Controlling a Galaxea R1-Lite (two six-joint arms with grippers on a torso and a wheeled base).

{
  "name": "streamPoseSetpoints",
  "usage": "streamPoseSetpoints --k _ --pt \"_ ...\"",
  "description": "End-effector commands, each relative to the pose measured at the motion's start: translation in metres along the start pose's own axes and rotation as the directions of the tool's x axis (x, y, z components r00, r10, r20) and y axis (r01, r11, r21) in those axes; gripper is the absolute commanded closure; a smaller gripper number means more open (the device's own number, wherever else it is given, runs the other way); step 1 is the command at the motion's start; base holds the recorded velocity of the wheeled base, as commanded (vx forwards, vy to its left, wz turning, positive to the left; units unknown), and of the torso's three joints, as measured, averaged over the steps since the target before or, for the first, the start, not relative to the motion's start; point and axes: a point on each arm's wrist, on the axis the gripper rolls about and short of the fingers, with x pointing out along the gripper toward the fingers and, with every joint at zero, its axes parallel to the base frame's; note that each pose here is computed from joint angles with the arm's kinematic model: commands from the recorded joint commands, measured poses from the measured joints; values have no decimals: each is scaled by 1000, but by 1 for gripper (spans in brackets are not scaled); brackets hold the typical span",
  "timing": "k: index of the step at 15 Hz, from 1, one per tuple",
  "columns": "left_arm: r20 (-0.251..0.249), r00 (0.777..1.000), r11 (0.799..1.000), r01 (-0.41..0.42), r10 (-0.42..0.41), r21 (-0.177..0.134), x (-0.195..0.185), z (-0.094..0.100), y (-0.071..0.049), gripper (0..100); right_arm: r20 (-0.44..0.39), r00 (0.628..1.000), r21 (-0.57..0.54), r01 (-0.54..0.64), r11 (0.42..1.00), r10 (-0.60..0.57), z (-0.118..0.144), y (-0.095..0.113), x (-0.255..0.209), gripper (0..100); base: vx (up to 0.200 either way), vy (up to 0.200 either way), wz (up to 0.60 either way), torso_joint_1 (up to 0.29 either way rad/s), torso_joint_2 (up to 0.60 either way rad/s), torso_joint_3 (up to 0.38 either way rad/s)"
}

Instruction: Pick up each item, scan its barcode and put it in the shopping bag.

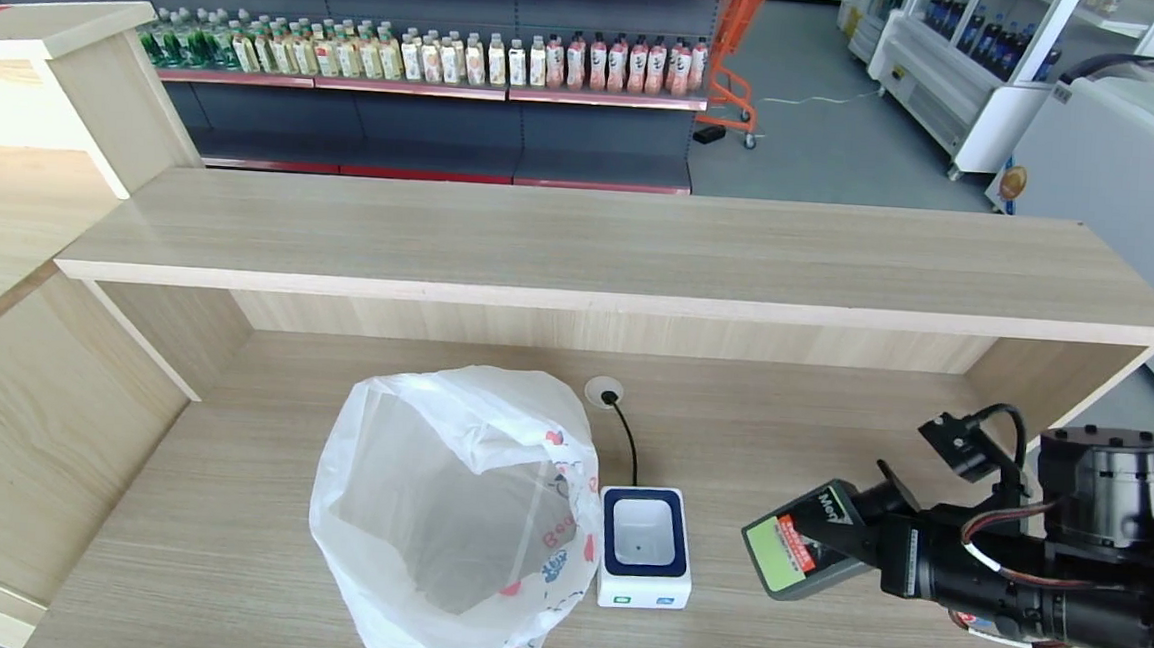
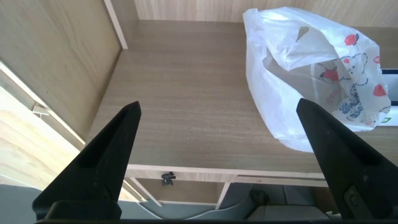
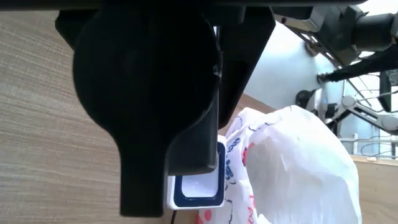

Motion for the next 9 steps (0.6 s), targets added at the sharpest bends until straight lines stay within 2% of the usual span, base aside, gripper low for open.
streamPoseSetpoints --k 1,9 --pt "0 1000 1000 -1 1 -1 0 0 0 0 -62 998 6 -16 1000 16 -10 -4 22 100 0 0 0 0 0 0" --pt "0 1000 1000 1 -1 -1 0 0 0 0 -121 989 -43 -93 995 87 -18 10 64 100 0 0 0 0 0 0"
